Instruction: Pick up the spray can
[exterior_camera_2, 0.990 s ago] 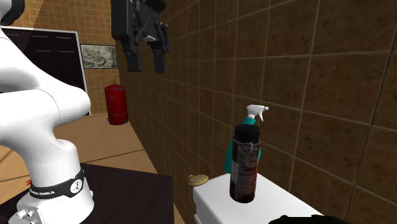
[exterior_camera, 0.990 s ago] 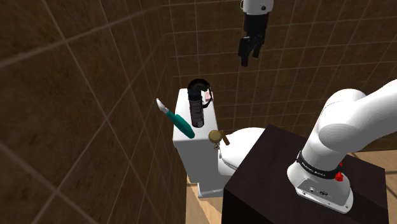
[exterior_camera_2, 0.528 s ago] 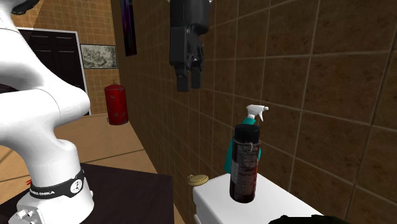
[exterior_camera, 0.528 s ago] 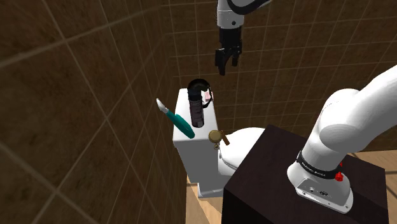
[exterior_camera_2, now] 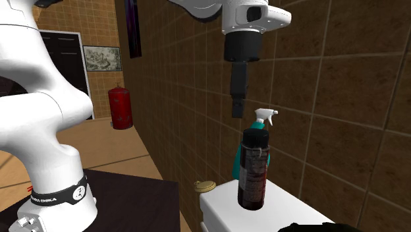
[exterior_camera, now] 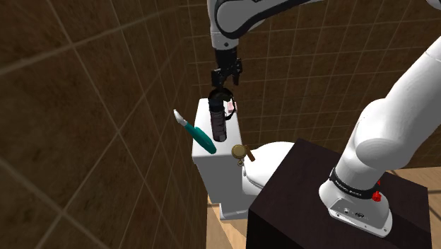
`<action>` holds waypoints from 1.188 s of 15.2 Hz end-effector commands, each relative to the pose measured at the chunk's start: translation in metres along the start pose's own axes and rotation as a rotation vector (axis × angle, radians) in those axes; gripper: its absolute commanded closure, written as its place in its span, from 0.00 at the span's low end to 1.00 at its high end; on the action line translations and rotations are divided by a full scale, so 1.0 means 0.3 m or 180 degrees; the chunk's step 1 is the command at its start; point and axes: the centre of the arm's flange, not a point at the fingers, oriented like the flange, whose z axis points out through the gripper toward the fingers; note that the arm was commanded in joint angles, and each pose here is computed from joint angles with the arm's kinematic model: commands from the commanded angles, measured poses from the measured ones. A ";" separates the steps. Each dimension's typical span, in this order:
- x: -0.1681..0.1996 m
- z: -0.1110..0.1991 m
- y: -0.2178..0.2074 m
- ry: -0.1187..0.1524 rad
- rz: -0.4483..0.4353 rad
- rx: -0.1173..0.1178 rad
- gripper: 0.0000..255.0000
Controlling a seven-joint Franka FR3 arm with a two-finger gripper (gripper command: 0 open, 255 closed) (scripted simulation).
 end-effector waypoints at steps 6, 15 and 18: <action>0.203 0.117 -0.119 -0.0040 0.0001 0.0004 0.00; 0.204 0.232 -0.126 -0.0040 0.0001 0.0005 1.00; 0.205 0.232 -0.125 -0.0040 0.0001 0.0005 1.00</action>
